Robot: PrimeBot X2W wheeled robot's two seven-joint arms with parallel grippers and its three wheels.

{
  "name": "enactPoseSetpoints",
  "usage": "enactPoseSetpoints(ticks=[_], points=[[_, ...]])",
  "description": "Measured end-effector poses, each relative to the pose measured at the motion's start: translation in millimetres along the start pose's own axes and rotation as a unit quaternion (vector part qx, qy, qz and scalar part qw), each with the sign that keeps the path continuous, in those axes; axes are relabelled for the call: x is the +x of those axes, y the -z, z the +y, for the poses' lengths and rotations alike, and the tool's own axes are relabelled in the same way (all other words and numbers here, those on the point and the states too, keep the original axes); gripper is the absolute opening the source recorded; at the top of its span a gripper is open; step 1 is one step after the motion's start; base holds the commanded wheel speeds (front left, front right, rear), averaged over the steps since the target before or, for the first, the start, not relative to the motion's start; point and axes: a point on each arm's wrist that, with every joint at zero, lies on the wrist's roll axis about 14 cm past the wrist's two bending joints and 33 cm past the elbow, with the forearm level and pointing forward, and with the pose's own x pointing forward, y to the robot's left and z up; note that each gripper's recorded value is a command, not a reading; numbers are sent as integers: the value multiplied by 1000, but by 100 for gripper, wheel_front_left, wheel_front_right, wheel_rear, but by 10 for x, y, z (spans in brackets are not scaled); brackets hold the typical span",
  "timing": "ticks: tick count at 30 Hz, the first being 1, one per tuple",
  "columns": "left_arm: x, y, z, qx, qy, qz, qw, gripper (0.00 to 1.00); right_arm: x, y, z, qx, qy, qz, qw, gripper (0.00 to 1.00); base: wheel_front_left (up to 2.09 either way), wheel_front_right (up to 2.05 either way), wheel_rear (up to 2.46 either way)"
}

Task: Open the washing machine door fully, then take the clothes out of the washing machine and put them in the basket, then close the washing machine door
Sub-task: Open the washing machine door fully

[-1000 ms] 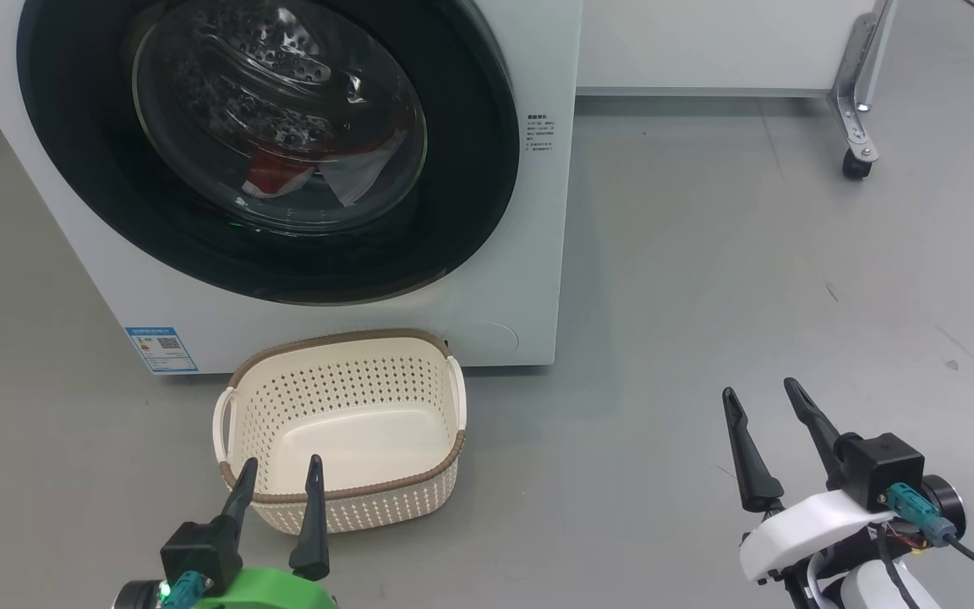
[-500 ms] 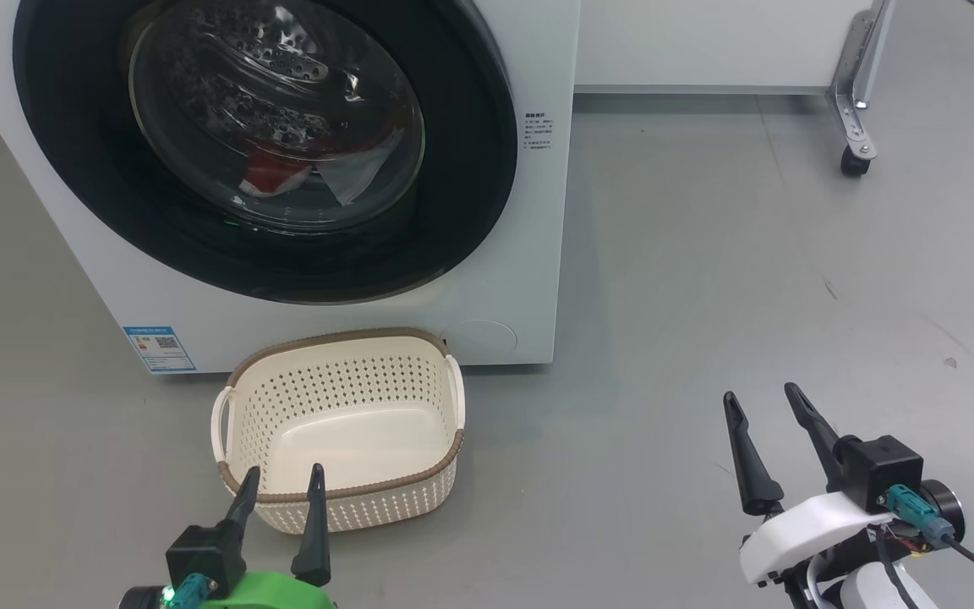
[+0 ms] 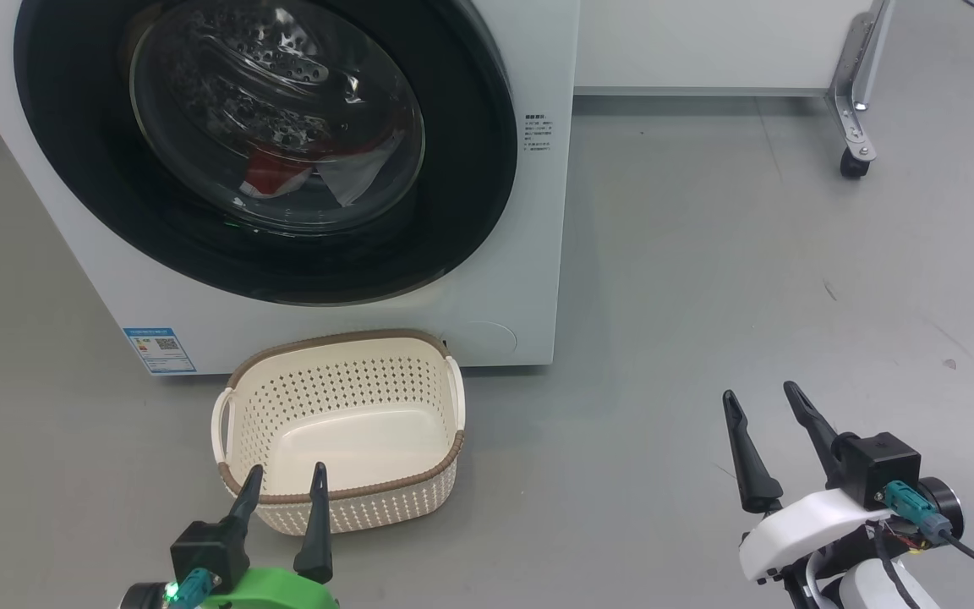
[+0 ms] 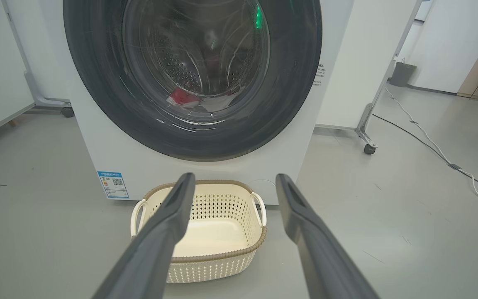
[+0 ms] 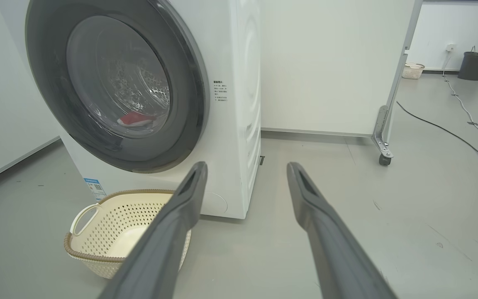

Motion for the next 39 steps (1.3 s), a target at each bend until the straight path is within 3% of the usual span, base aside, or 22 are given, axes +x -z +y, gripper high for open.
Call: enactPoseSetpoints(ticks=[21,22,23,39], points=[[8,20,-24,-1,1,4,1000,100,29,26,-22,-2,2,2,1000,100,0,0,0],[13,19,-30,-1,3,4,1000,100,37,28,-33,-2,3,3,1000,59,0,0,0],[20,13,-29,-1,2,3,1000,100,47,27,-37,1,3,3,1000,1,0,0,0],[282,-94,-39,-24,5,-10,1000,100,647,-370,-169,110,-6,-44,993,0,0,0,0]])
